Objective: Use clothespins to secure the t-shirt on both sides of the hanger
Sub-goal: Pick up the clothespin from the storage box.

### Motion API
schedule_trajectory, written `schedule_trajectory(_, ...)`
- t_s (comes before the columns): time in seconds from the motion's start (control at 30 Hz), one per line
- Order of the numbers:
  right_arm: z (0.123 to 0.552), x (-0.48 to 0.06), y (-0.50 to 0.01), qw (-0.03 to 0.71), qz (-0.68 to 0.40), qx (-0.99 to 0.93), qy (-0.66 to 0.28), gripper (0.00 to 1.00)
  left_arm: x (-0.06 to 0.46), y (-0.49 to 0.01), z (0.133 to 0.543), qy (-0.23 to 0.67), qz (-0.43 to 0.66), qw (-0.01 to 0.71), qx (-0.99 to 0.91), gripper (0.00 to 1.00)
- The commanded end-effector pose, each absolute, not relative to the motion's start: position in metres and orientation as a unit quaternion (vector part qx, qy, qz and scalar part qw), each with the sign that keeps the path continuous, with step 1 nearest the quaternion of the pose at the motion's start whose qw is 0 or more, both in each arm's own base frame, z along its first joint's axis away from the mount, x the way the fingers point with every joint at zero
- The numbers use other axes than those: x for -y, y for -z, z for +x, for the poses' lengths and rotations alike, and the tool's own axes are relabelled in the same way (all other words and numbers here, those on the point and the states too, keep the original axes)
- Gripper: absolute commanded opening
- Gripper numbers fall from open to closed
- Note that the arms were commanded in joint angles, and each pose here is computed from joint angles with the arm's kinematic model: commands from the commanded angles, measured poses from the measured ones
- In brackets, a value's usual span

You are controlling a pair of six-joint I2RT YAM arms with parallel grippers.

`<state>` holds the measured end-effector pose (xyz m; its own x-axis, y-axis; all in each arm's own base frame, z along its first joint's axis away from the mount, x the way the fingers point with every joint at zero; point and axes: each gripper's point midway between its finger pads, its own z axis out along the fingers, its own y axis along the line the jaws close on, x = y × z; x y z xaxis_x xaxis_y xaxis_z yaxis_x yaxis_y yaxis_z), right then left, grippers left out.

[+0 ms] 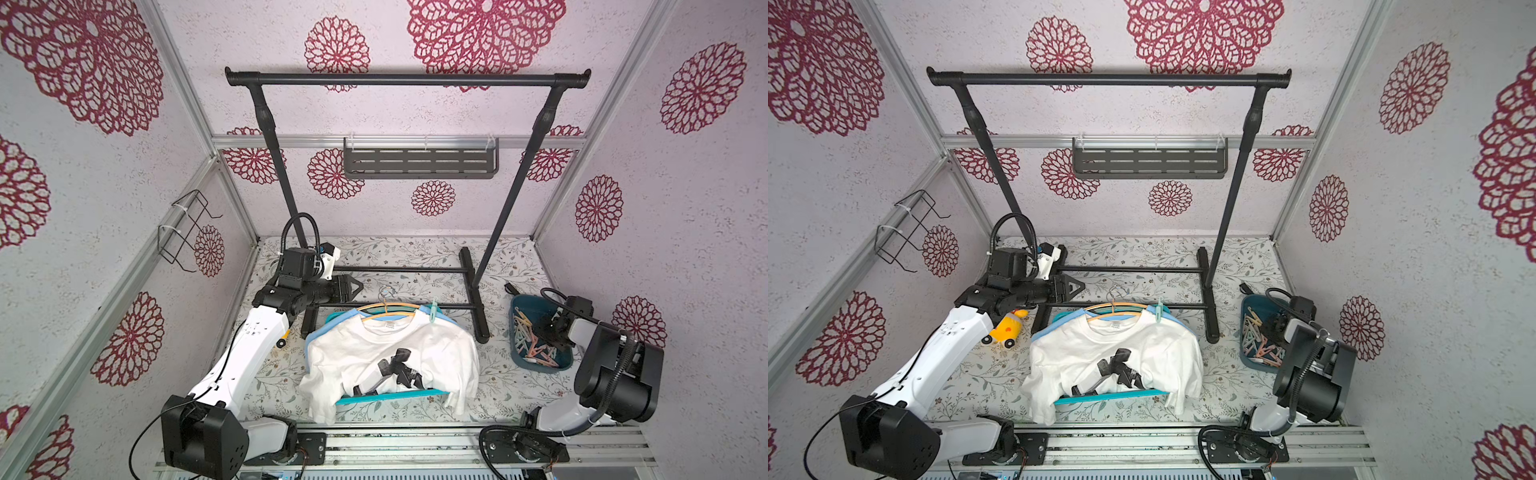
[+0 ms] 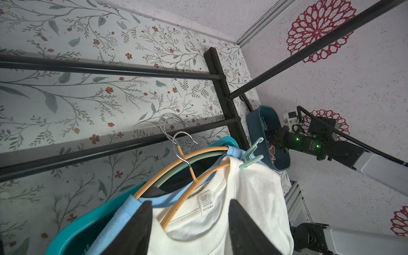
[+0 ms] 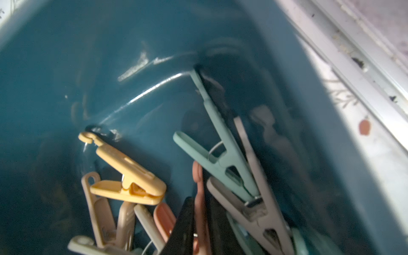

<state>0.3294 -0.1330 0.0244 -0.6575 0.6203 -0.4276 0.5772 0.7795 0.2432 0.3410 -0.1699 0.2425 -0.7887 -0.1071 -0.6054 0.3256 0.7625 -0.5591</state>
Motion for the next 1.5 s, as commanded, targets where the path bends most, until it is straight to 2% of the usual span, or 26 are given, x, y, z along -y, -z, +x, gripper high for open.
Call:
schedule_trajectory(0.0,0.334,0.135,-0.023,0.252,0.327,-0.910,-0.045,0.15,0.173,-0.243,0.343,0.353,0.068,0.318,-0.877,0.58)
schedule_trajectory(0.23,0.336,0.129,-0.035,0.269,0.328,-0.904,-0.062,0.04,0.172,-0.249,0.341,0.351,0.066,0.327,-0.875,0.58)
schedule_trajectory(0.5,0.333,0.114,-0.064,0.301,0.324,-0.893,-0.079,0.01,0.171,-0.264,0.336,0.352,0.070,0.348,-0.866,0.58)
schedule_trajectory(0.73,0.319,0.115,-0.085,0.330,0.343,-0.878,-0.058,0.00,0.171,-0.278,0.329,0.332,0.072,0.378,-0.861,0.59)
schedule_trajectory(0.83,0.327,0.098,-0.103,0.351,0.323,-0.872,-0.107,0.00,0.184,-0.289,0.318,0.319,0.106,0.398,-0.854,0.49)
schedule_trajectory(0.87,0.328,0.094,-0.108,0.356,0.317,-0.871,-0.118,0.00,0.192,-0.292,0.313,0.320,0.121,0.401,-0.850,0.49)
schedule_trajectory(1.13,0.337,0.048,-0.184,0.428,0.257,-0.843,-0.202,0.00,0.234,-0.306,0.283,0.310,0.192,0.432,-0.825,0.61)
schedule_trajectory(1.3,0.334,-0.013,-0.241,0.465,0.192,-0.804,-0.316,0.00,0.269,-0.307,0.271,0.294,0.226,0.475,-0.798,0.67)
schedule_trajectory(1.47,0.319,-0.058,-0.302,0.503,0.154,-0.747,-0.406,0.00,0.310,-0.312,0.261,0.335,0.227,0.502,-0.764,0.73)
